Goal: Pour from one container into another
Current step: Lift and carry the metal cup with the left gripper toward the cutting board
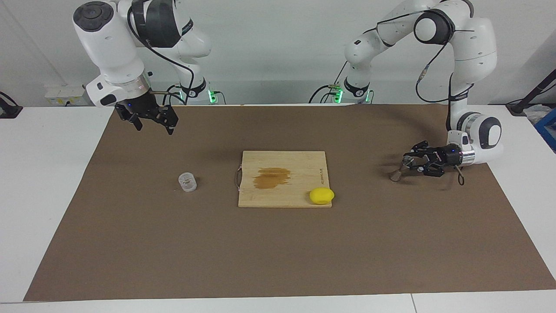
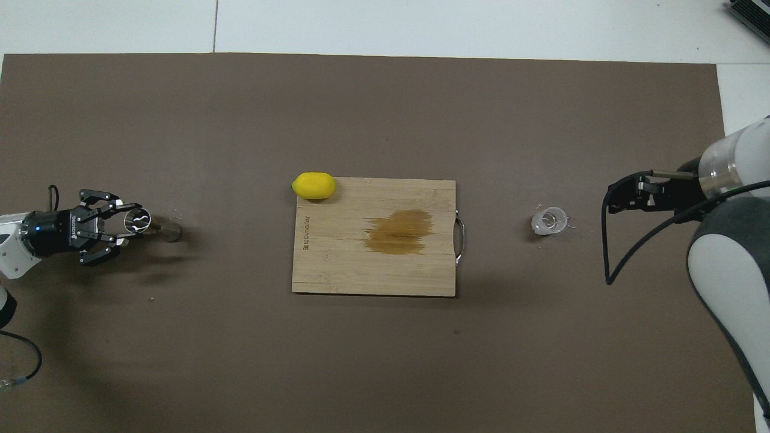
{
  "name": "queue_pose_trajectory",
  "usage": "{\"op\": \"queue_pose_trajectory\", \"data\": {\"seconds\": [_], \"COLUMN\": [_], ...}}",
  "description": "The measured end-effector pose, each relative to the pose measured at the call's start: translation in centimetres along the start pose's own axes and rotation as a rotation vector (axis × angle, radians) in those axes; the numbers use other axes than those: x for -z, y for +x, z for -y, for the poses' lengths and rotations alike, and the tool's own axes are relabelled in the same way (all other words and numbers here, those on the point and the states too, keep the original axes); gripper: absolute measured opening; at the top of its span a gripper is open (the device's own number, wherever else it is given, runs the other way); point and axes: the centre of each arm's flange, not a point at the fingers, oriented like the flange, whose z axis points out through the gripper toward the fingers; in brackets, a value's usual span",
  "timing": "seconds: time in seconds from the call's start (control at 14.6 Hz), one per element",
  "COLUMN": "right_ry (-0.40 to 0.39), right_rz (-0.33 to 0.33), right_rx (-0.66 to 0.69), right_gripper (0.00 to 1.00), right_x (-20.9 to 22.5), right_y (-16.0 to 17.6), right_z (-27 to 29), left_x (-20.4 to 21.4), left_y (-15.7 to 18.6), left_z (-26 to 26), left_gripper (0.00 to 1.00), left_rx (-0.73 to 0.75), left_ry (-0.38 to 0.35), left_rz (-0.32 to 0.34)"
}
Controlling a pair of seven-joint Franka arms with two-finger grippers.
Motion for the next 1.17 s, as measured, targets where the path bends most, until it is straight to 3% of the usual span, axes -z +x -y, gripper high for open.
{"op": "queue_pose_trajectory", "data": {"seconds": [0.34,0.75,1.17], "right_ry": [0.000,0.000,0.000], "right_rz": [0.000,0.000,0.000], "right_rx": [-0.004,-0.010,-0.010], "right_gripper": [1.00,1.00,1.00], "right_x": [0.0,0.0,0.0], "right_y": [0.1,0.1,0.1], "right_z": [-0.2,-0.5,-0.5], "left_x": [-4.1,-11.9,-17.3], "left_y": [0.6,2.5,3.0], "left_z": [1.2,2.0,-1.0], "left_gripper": [0.51,0.51,0.51], "left_rx": [-0.014,-0.033,0.013], "left_ry": [-0.074,-0.176,-0.203], "left_rz": [0.003,-0.013,-0.031]}}
